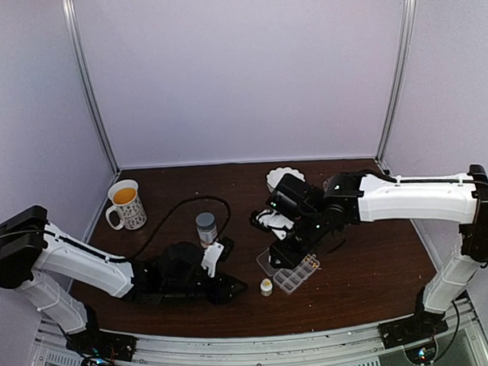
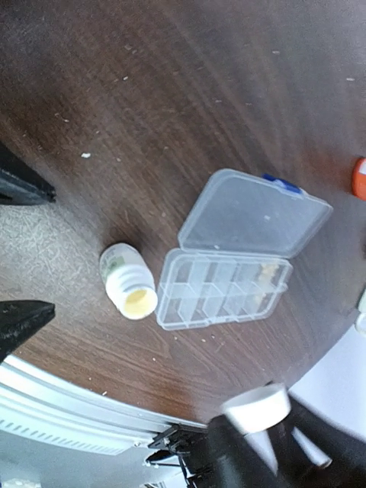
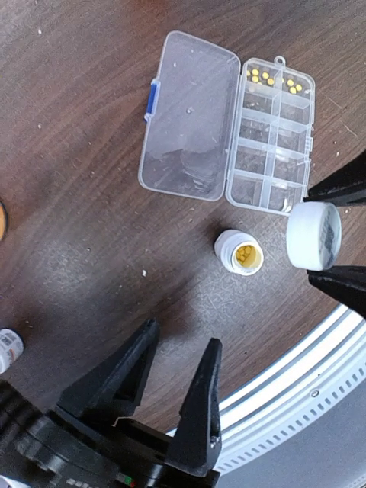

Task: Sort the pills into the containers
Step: Pick up the pill bottle from the center of the board.

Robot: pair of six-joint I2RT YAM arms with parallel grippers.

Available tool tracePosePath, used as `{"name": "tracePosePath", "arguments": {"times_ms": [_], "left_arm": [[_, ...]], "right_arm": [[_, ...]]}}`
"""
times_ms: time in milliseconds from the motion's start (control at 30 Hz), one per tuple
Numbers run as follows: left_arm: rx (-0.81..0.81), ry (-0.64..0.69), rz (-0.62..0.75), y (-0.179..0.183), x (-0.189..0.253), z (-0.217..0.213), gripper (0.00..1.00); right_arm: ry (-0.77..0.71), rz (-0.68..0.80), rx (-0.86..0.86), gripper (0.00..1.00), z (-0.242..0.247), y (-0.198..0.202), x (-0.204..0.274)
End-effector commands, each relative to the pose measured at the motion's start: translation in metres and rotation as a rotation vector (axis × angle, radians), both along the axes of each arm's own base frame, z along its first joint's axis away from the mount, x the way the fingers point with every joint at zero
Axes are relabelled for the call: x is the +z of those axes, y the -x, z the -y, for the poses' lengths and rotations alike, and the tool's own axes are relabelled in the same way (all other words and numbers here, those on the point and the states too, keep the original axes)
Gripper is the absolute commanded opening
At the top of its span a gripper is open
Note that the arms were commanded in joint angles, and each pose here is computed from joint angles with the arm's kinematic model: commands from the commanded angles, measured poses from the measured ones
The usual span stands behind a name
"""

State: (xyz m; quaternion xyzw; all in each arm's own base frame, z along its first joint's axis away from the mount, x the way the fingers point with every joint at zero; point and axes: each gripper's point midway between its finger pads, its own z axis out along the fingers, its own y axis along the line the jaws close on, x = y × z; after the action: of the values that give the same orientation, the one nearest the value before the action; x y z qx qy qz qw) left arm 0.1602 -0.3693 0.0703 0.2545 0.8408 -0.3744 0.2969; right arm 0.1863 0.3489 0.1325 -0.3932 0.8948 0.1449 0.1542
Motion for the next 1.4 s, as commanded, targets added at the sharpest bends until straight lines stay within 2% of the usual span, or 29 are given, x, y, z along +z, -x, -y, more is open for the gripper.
{"name": "tracePosePath", "arguments": {"times_ms": [0, 167, 267, 333, 433, 567, 800, 933, 1100, 1367], "left_arm": [[0.021, 0.020, 0.247, -0.015, 0.041, 0.006, 0.46], [0.039, 0.037, 0.450, -0.018, 0.055, 0.004, 0.47], [0.046, 0.135, 0.535, -0.011, 0.067, 0.002, 0.48], [-0.006, 0.158, 0.603, 0.001, 0.065, 0.005, 0.49], [-0.141, 0.123, 0.668, 0.020, 0.048, 0.022, 0.49], [-0.241, 0.056, 0.697, 0.037, 0.029, 0.038, 0.49], [-0.259, 0.012, 0.684, 0.035, 0.008, 0.047, 0.52], [-0.212, -0.025, 0.678, 0.026, -0.003, 0.047, 0.55], [-0.140, -0.049, 0.668, 0.016, -0.007, 0.042, 0.63], [-0.140, -0.061, 0.635, 0.013, -0.018, 0.050, 0.63]], "right_arm": [[-0.091, 0.074, -0.063, 0.11, 0.008, -0.016, 0.024], [-0.154, 0.114, -0.075, 0.11, 0.019, -0.021, 0.044], [-0.171, 0.127, -0.074, 0.11, 0.025, -0.024, 0.051], [-0.183, 0.132, -0.077, 0.11, 0.028, -0.025, 0.055], [-0.204, 0.132, -0.075, 0.12, 0.030, -0.025, 0.057], [-0.215, 0.127, -0.072, 0.12, 0.031, -0.024, 0.057], [-0.247, 0.127, -0.084, 0.12, 0.034, -0.022, 0.056], [-0.249, 0.124, -0.085, 0.12, 0.037, -0.020, 0.054], [-0.254, 0.129, -0.084, 0.12, 0.040, -0.019, 0.057], [-0.257, 0.137, -0.085, 0.12, 0.044, -0.019, 0.060]]}}
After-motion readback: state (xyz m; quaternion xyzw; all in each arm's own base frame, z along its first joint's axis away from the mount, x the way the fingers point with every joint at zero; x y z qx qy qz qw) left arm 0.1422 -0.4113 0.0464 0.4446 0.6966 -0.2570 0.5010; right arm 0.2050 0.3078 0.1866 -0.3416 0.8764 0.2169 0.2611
